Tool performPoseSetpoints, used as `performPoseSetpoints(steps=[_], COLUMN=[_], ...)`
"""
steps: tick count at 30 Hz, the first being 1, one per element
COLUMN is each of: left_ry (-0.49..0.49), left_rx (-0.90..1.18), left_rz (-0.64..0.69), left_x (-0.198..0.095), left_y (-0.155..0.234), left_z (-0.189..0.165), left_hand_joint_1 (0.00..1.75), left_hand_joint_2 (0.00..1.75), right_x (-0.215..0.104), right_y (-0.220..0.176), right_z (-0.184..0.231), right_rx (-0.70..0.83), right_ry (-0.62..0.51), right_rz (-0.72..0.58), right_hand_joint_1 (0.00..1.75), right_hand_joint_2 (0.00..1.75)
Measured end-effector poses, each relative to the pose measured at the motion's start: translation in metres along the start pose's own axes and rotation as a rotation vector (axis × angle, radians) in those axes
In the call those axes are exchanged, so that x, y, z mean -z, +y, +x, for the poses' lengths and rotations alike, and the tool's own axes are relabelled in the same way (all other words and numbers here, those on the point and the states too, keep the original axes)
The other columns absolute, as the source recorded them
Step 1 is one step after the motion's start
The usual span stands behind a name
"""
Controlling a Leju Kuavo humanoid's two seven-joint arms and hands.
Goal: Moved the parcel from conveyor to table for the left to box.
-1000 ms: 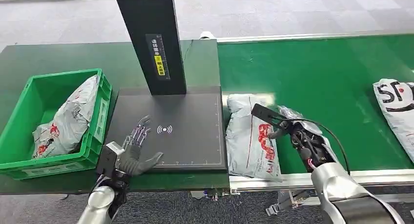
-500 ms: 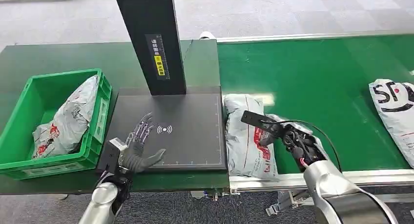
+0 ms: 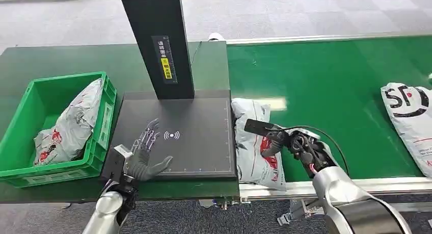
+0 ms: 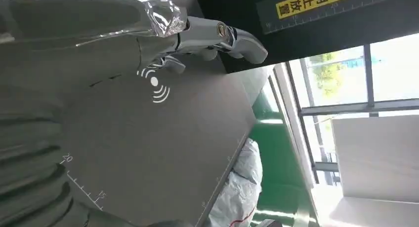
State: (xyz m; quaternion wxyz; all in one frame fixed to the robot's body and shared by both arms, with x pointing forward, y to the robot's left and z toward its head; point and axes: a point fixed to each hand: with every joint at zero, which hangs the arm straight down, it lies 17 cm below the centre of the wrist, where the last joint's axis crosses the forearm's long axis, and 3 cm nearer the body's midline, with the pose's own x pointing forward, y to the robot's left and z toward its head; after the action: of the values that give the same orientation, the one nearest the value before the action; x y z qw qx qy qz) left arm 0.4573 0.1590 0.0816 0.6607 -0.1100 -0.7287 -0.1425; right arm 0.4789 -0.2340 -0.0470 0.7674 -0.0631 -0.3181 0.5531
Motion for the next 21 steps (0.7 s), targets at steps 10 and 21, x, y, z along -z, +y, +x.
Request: performPoseSetpoints(steps=[10, 21], left_ry=[0.015, 0.012], left_rx=[-0.008, -0.014], left_rz=[0.005, 0.008], left_x=[-0.005, -0.013], left_y=[-0.001, -0.004], left_z=[-0.005, -0.004], left_hand_joint_1=[0.00, 0.00], left_hand_joint_2=[1.75, 1.75], right_x=[-0.001, -0.001], right_y=[-0.002, 0.003], right_z=[0.008, 0.011], right_rx=[-0.011, -0.036], right_ry=[-0.026, -0.034], right_rz=[0.006, 0.024], right_hand_joint_1=[1.75, 1.75], right_hand_joint_2=[1.75, 1.75])
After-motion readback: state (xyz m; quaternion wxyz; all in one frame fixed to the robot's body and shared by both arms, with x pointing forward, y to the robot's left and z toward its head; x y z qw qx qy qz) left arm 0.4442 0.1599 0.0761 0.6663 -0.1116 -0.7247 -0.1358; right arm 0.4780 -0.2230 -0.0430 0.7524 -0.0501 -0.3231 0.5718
